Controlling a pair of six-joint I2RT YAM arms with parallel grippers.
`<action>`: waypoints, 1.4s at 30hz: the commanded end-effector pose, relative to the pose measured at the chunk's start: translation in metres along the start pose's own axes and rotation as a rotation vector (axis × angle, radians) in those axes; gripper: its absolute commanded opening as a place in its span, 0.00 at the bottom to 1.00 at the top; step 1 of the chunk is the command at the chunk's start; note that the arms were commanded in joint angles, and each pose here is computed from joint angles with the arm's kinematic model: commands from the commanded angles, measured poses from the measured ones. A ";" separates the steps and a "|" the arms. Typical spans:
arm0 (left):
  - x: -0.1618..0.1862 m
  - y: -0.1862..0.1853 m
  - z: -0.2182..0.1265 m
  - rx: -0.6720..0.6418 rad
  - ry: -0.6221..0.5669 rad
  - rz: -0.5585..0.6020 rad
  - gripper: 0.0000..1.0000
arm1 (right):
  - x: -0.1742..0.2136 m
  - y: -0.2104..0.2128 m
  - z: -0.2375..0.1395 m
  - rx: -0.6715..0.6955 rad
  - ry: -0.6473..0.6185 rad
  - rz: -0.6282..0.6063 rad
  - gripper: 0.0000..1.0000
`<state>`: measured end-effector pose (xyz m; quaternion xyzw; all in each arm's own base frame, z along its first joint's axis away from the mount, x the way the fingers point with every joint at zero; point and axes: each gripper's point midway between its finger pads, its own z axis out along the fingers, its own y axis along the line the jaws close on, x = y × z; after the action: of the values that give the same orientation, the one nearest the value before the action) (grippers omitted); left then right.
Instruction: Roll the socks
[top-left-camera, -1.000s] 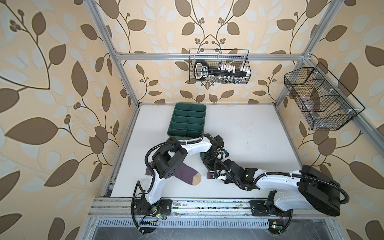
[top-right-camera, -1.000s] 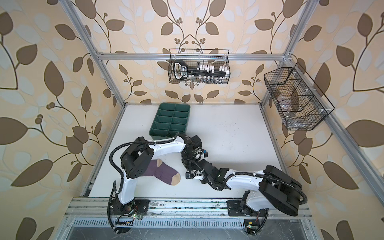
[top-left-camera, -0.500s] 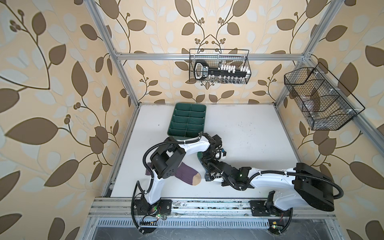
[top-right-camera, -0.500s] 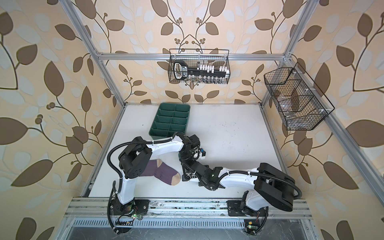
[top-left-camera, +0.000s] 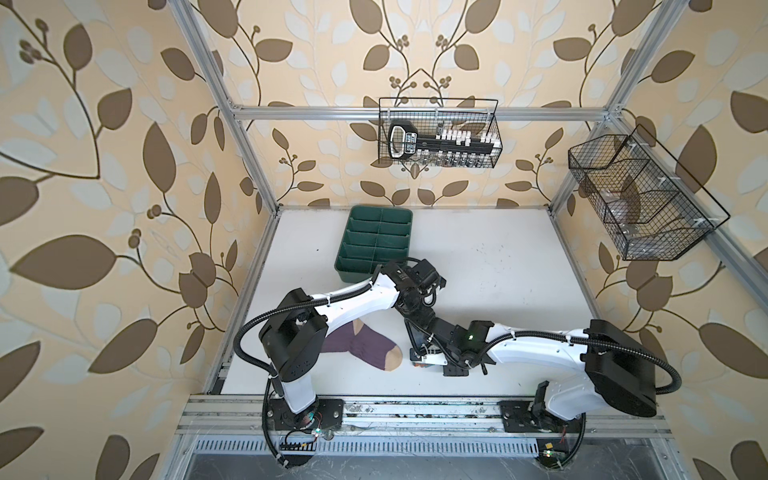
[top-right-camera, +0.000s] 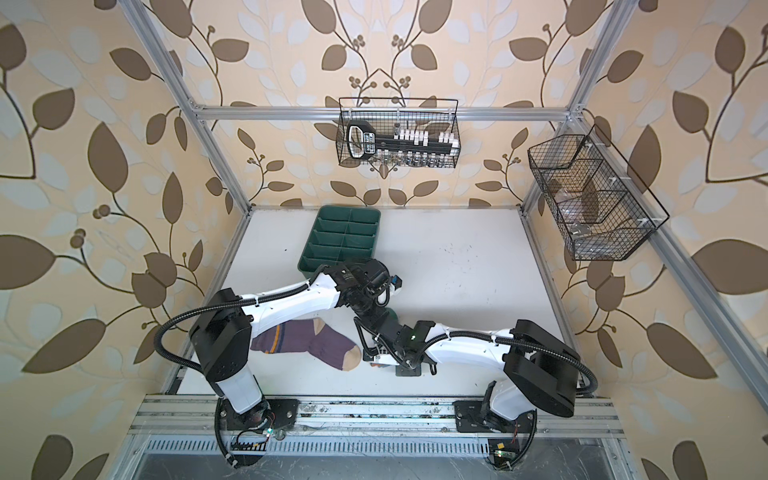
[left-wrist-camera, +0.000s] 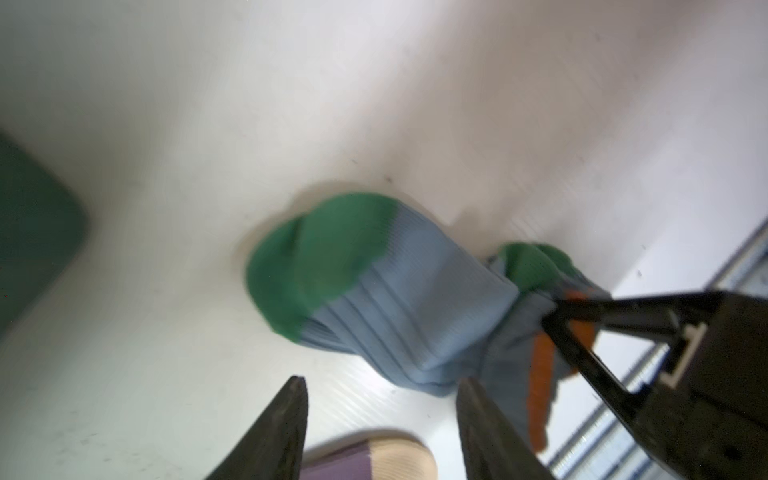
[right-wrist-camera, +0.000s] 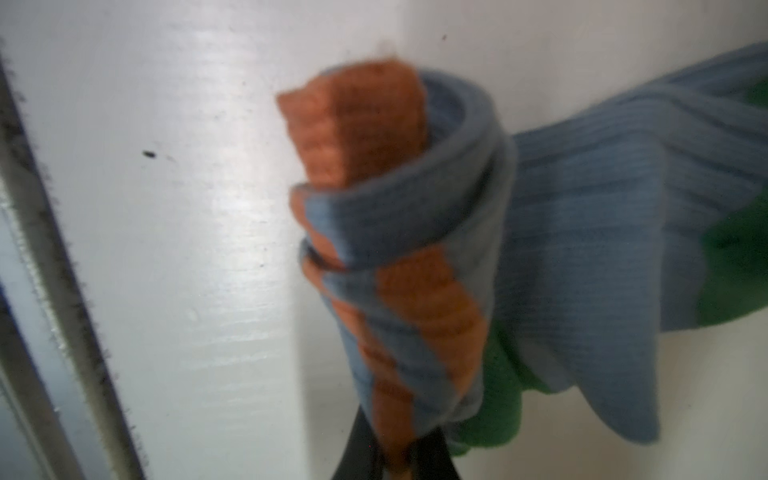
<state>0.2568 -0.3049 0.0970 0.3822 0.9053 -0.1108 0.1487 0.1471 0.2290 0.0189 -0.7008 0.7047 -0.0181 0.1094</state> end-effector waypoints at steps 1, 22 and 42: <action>-0.024 0.014 -0.003 -0.080 -0.078 -0.020 0.55 | 0.038 0.051 0.005 -0.231 0.141 0.004 0.00; 0.009 -0.022 0.009 0.140 0.127 0.009 0.48 | 0.018 0.034 -0.006 -0.382 0.185 0.103 0.00; 0.003 -0.005 0.070 0.056 0.170 -0.018 0.52 | 0.018 0.026 0.001 -0.378 0.180 0.120 0.00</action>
<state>0.2476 -0.3296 0.0280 0.3948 0.9087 -0.1320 0.0300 0.1259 0.2223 0.0210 -0.6597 0.7462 0.0674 -0.0590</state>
